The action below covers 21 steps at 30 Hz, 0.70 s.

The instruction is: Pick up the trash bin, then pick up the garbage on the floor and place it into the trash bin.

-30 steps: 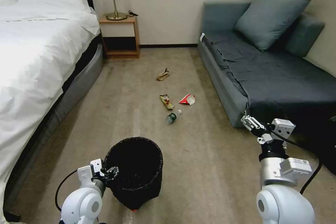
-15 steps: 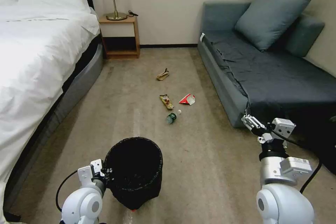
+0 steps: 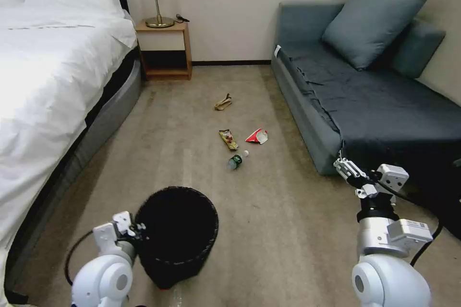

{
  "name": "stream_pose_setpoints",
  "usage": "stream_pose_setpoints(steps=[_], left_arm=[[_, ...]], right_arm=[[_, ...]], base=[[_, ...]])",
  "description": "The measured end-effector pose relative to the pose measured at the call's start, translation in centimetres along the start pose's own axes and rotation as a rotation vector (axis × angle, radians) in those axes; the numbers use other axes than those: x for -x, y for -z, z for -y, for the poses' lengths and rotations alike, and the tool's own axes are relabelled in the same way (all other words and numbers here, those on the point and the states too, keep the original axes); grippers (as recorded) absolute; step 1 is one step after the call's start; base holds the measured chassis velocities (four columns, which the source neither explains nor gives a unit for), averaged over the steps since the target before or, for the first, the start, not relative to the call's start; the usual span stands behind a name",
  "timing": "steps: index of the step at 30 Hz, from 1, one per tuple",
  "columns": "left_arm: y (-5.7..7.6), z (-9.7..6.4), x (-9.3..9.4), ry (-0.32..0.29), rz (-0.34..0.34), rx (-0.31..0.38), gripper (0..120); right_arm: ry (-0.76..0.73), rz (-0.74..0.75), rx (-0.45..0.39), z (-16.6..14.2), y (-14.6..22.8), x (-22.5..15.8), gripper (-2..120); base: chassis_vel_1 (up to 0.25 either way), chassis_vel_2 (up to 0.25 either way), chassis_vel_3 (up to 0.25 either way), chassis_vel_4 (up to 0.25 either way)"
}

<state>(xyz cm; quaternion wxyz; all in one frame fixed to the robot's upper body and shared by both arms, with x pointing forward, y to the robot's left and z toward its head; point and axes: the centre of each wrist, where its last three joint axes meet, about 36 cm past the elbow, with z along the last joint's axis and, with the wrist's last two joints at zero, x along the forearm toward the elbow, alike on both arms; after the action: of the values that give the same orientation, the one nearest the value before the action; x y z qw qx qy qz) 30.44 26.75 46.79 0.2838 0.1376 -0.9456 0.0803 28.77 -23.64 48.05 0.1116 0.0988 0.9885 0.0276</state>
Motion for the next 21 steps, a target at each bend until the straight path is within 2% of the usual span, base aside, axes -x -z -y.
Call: stream_pose_setpoints(steps=[1, 3, 5, 6, 8, 21], left_arm=[[0.0, 0.0, 0.0, 0.0, 0.0, 0.0, 3], [1.1, -0.3, -1.0, 0.022, 0.062, 0.027, 3], [1.1, -0.3, -1.0, 0.022, 0.062, 0.027, 3], [1.5, -0.6, -1.5, 0.038, 0.096, 0.048, 3], [1.8, -0.7, -1.9, 0.05, 0.118, 0.061, 3], [2.0, -0.7, -1.8, 0.047, 0.124, 0.057, 3]], right_arm=[[0.0, 0.0, 0.0, 0.0, 0.0, 0.0, 100], [0.011, 0.01, 0.006, -0.2, -0.6, -0.3, 100], [0.011, 0.01, 0.006, -0.2, -0.6, -0.3, 100], [0.024, 0.02, 0.009, -0.4, -1.1, -0.6, 100], [0.055, 0.03, 0.017, -0.5, -1.6, -0.9, 100], [0.136, 0.043, 0.026, -1.0, -2.9, -1.5, 100]], base=[[0.0, 0.0, 0.0, 0.0], [0.0, 0.0, 0.0, 0.0], [0.0, 0.0, 0.0, 0.0], [0.0, 0.0, 0.0, 0.0], [0.0, 0.0, 0.0, 0.0], [0.0, 0.0, 0.0, 0.0]])
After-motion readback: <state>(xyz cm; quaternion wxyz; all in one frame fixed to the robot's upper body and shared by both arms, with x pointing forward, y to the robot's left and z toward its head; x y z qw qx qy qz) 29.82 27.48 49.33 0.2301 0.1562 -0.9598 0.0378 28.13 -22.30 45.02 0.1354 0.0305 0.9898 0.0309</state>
